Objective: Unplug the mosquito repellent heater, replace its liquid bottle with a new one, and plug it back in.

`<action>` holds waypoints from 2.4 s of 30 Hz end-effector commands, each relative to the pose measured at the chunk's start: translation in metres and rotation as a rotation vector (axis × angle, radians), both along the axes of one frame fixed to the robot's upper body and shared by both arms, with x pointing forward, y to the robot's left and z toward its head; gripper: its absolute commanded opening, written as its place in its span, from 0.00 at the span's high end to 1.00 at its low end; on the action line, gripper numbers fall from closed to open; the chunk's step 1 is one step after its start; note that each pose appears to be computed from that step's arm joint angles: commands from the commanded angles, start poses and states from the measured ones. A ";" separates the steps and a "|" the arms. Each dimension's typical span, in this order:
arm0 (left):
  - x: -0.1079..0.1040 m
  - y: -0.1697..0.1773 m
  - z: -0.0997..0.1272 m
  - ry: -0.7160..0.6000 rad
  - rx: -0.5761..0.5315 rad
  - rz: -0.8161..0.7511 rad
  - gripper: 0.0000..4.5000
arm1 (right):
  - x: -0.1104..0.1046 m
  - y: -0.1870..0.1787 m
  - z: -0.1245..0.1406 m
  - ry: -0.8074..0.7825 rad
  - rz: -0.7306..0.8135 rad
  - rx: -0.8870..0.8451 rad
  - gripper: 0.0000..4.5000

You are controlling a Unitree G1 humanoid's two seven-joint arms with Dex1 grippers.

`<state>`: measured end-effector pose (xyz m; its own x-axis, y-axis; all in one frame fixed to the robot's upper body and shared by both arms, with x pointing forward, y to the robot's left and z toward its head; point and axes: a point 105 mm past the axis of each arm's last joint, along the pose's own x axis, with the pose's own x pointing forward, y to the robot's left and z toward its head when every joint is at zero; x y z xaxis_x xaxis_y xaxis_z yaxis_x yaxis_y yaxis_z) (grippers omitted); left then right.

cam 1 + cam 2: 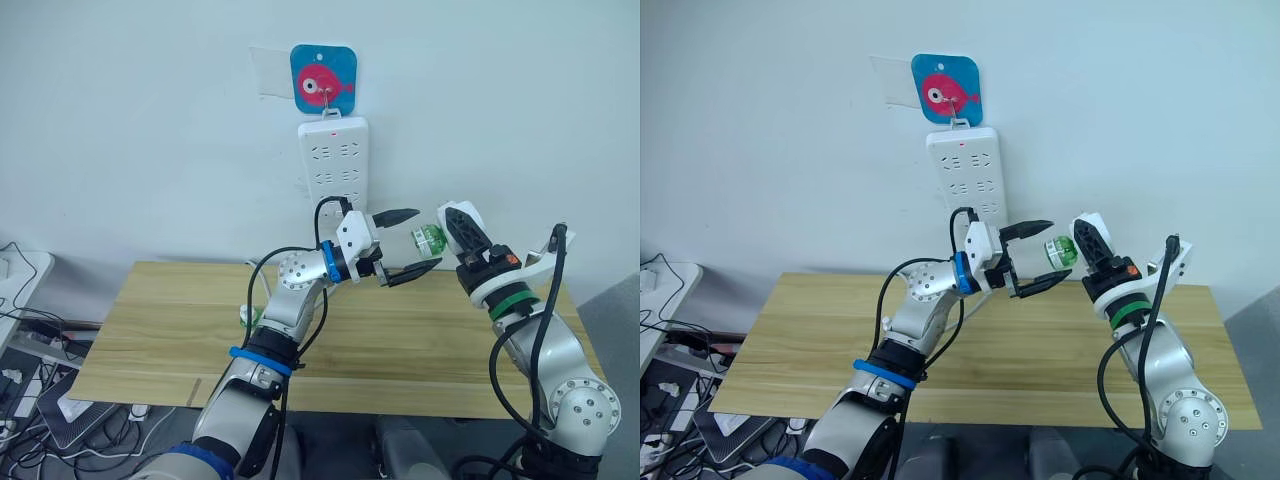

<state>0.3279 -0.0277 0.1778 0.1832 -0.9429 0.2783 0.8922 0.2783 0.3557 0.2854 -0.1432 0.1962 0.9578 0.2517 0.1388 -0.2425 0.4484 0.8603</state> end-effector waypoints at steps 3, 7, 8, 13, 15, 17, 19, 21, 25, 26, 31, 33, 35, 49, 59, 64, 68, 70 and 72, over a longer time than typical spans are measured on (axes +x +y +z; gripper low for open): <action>-0.002 -0.007 0.013 -0.049 -0.024 -0.012 0.00 | -0.008 0.004 0.017 -0.070 0.014 0.010 0.33; -0.002 -0.007 0.013 -0.050 -0.023 -0.017 0.00 | -0.008 0.006 0.019 -0.075 0.019 0.013 0.33; -0.002 -0.007 0.012 -0.051 -0.021 -0.017 0.04 | -0.008 0.006 0.019 -0.075 0.020 0.011 0.33; -0.002 -0.005 0.013 -0.050 -0.030 -0.009 0.33 | -0.007 0.005 0.020 -0.075 0.016 0.006 0.33; -0.002 -0.005 0.013 -0.050 -0.031 -0.010 0.47 | -0.007 0.006 0.020 -0.075 0.017 0.006 0.33; -0.002 -0.005 0.013 -0.049 -0.033 -0.010 0.50 | -0.007 0.006 0.021 -0.075 0.018 0.004 0.33; -0.003 -0.005 0.013 -0.050 -0.035 -0.009 0.50 | -0.008 0.006 0.020 -0.075 0.020 0.004 0.33; -0.003 -0.005 0.012 -0.053 -0.027 -0.005 0.50 | -0.008 0.007 0.021 -0.076 0.025 0.006 0.33; -0.002 -0.004 0.010 -0.053 -0.017 -0.001 0.50 | -0.008 0.007 0.021 -0.076 0.030 0.005 0.33; -0.002 -0.004 0.010 -0.054 -0.016 0.000 0.50 | -0.008 0.007 0.021 -0.076 0.032 0.005 0.33; -0.003 -0.002 0.011 -0.079 -0.005 -0.011 0.50 | -0.009 0.010 0.019 -0.068 0.052 -0.003 0.25; -0.003 -0.001 0.011 -0.088 0.005 -0.018 0.50 | -0.011 0.012 0.018 -0.063 0.080 -0.008 0.09; -0.003 0.001 0.010 -0.098 0.020 -0.031 0.50 | -0.013 0.012 0.017 -0.059 0.113 -0.011 0.01; -0.024 0.027 -0.004 -0.227 0.203 -0.284 0.50 | -0.031 0.000 -0.001 0.001 0.667 -0.209 0.01; -0.035 0.031 -0.007 -0.358 0.265 -0.337 0.50 | -0.043 -0.010 -0.011 0.129 0.962 -0.261 0.01; -0.037 0.031 -0.010 -0.387 0.263 -0.309 0.50 | -0.040 -0.011 -0.012 0.158 0.994 -0.254 0.01; -0.038 0.029 -0.012 -0.396 0.263 -0.301 0.50 | -0.033 -0.011 -0.010 0.158 0.976 -0.250 0.01; -0.039 0.029 -0.013 -0.399 0.266 -0.298 0.50 | -0.033 -0.012 -0.009 0.155 0.979 -0.247 0.01; -0.039 0.028 -0.014 -0.400 0.268 -0.298 0.50 | -0.034 -0.011 -0.009 0.160 0.988 -0.253 0.01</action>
<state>0.2929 0.0025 0.1564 -0.1653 -0.9862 -0.0032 0.7325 -0.1249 0.6692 0.2553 -0.1573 0.1766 0.3383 0.9265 -0.1648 -0.4581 0.3151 0.8312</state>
